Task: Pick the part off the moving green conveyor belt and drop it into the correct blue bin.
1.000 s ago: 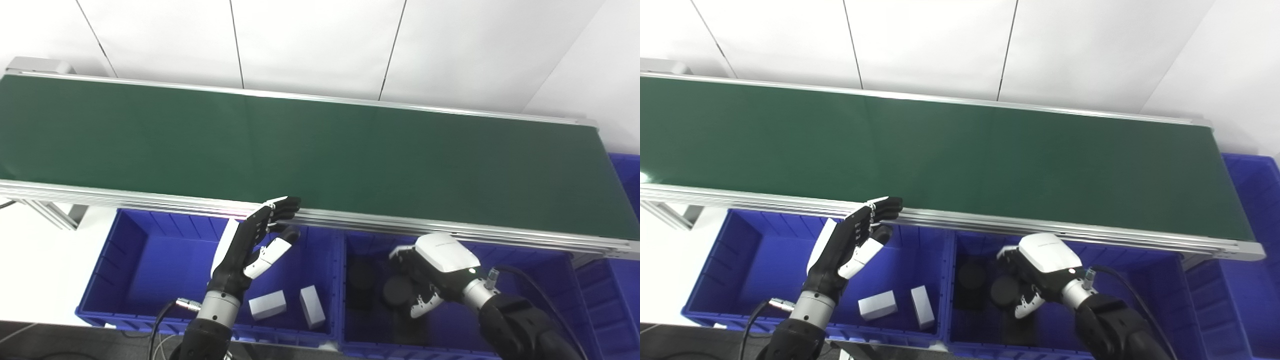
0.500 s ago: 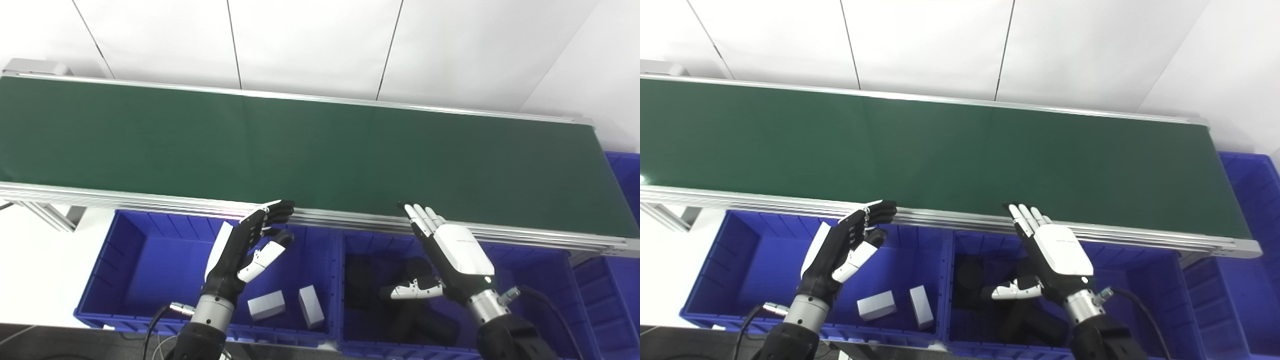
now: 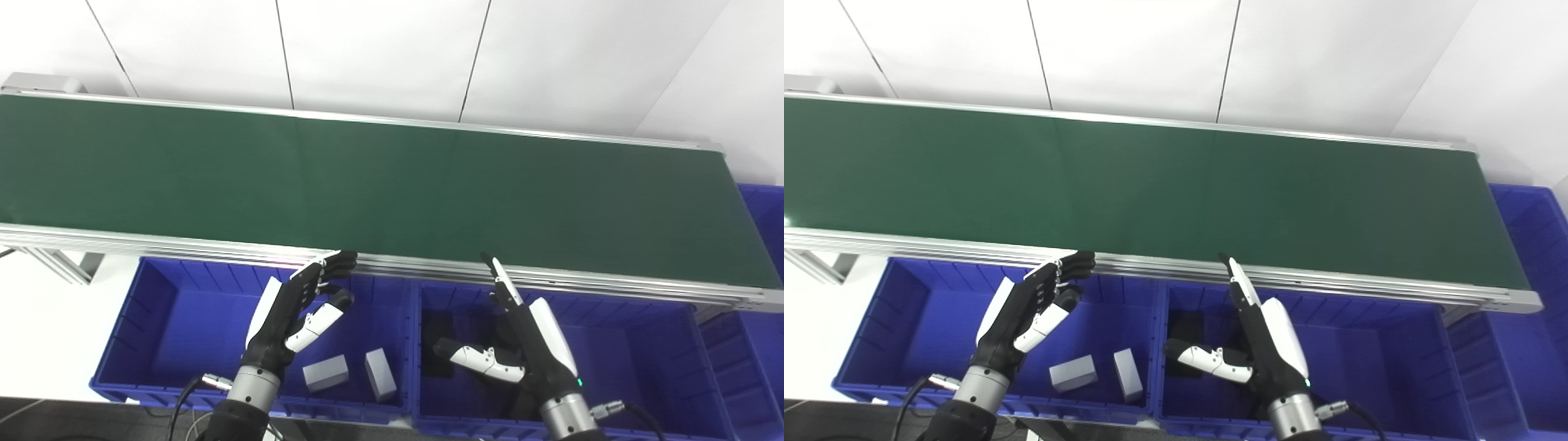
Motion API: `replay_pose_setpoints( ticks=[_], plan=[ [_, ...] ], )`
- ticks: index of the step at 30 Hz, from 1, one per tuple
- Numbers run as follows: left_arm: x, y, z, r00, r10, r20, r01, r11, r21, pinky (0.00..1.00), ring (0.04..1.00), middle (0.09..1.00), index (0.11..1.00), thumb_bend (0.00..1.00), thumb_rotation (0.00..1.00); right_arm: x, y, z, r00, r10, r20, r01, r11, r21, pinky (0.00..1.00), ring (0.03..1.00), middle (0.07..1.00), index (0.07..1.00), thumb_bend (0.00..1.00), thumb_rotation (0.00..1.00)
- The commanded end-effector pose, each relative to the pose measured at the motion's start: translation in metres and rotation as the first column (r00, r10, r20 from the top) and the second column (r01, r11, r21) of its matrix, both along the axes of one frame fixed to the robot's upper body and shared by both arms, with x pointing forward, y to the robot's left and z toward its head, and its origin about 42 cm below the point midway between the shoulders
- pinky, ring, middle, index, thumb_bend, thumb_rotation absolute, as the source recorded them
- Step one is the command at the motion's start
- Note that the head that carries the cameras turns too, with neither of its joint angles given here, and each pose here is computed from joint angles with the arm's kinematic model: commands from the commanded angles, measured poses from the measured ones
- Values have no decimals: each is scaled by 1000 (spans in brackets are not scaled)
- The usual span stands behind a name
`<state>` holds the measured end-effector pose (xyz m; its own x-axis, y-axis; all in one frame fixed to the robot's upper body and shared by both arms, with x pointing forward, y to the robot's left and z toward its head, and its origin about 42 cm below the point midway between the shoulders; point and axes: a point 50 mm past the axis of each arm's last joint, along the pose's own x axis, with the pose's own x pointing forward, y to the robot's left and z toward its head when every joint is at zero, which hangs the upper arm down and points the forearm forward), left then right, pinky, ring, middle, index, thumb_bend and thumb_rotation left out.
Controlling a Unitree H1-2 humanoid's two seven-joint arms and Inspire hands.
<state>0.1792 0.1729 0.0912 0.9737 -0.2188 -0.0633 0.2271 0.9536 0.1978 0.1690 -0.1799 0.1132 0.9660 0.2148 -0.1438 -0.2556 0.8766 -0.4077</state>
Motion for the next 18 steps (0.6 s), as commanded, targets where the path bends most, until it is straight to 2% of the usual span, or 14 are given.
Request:
replay_pose_setpoints(
  ticks=[1, 6, 12, 16, 18],
  plan=[
    [0, -1, 4, 998, -22, 52, 23, 1000, -19, 724, 804, 817, 801, 693, 845, -1, 7, 4, 1000, -10, 17, 8, 994, 107, 914, 997, 1000, 1000, 886, 678],
    [0, 1, -4, 998, -42, 48, 43, 999, -12, 764, 836, 862, 841, 729, 853, -6, 12, -3, 999, -22, -27, 28, 970, 242, 972, 998, 1000, 1000, 912, 677],
    [0, 1, -13, 997, -55, 57, 57, 998, -32, 786, 861, 885, 852, 736, 843, -5, 11, -14, 1000, -22, -13, 25, 955, 297, 974, 984, 1000, 1000, 879, 659],
    [-2, 2, -18, 996, -61, 66, 64, 997, -42, 793, 871, 891, 862, 740, 827, -5, 10, -22, 1000, -25, -12, 28, 938, 346, 988, 987, 995, 1000, 886, 607],
    [-3, 2, -21, 995, -65, 72, 69, 996, -49, 797, 874, 893, 865, 736, 820, -6, 9, -24, 1000, -26, -2, 25, 937, 348, 983, 986, 992, 1000, 887, 611]
  ],
)
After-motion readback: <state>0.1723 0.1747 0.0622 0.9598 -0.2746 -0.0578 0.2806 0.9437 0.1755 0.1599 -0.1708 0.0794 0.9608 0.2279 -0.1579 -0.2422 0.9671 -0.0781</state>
